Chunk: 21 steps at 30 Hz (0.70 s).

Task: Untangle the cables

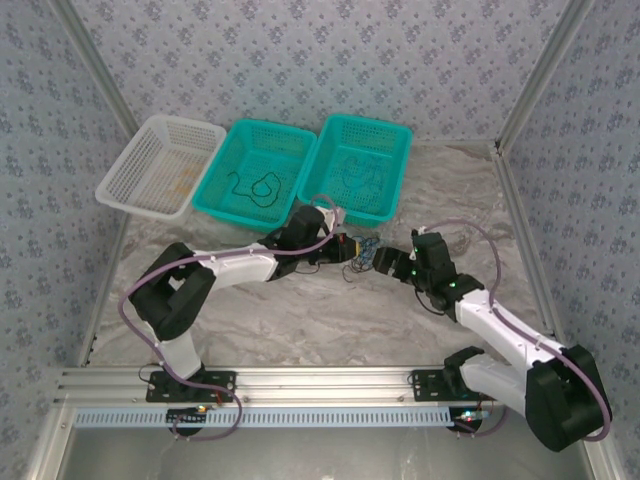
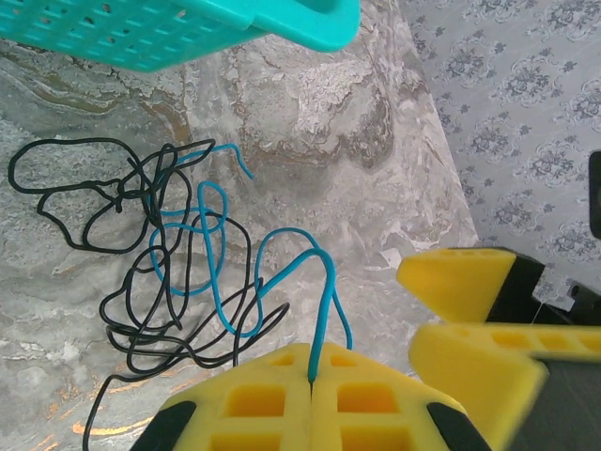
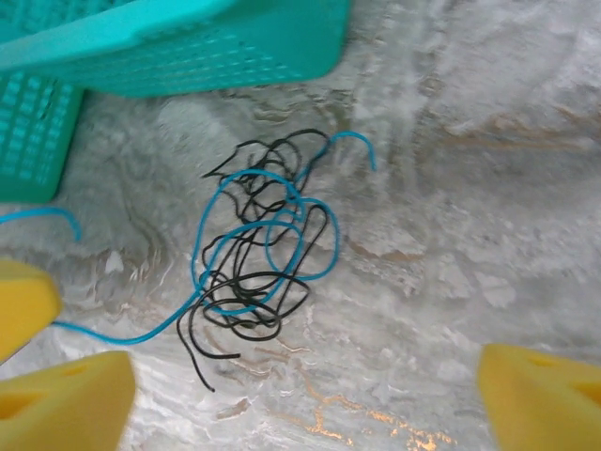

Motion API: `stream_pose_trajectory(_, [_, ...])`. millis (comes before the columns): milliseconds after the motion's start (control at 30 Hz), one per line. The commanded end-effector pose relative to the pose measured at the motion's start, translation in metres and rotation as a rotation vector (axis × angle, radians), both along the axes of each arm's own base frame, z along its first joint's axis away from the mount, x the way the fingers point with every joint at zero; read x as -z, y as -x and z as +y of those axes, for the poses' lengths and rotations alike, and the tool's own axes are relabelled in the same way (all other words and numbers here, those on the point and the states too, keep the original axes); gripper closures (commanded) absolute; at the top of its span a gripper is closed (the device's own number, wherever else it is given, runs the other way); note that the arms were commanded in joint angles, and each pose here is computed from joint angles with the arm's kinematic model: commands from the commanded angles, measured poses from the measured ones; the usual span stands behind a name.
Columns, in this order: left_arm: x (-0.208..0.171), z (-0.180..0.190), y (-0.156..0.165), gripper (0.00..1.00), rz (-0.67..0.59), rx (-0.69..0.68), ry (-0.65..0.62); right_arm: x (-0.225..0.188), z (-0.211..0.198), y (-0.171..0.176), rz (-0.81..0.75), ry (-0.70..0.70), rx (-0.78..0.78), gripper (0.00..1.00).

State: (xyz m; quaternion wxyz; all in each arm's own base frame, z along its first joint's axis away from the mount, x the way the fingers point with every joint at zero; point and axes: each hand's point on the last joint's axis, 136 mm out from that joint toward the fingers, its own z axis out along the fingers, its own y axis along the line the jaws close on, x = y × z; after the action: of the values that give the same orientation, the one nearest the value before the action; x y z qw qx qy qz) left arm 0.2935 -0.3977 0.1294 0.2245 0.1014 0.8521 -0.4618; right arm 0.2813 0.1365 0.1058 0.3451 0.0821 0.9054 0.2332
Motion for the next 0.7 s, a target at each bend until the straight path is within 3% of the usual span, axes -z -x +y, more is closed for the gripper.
stream_pose_trajectory(0, [-0.034, -0.007, -0.002, 1.0, -0.049, 0.023, 0.037, -0.021, 0.017, -0.009, -0.092, -0.002, -0.108, 0.0])
stream_pose_trajectory(400, [-0.08, 0.01, 0.001, 1.0, -0.259, 0.093, -0.087, -0.049, 0.047, -0.018, -0.312, 0.034, -0.273, 0.0])
stream_pose_trajectory(667, [-0.116, -0.001, 0.023, 1.0, -0.253, 0.226, 0.025, -0.072, 0.061, -0.022, -0.492, 0.032, -0.355, 0.0])
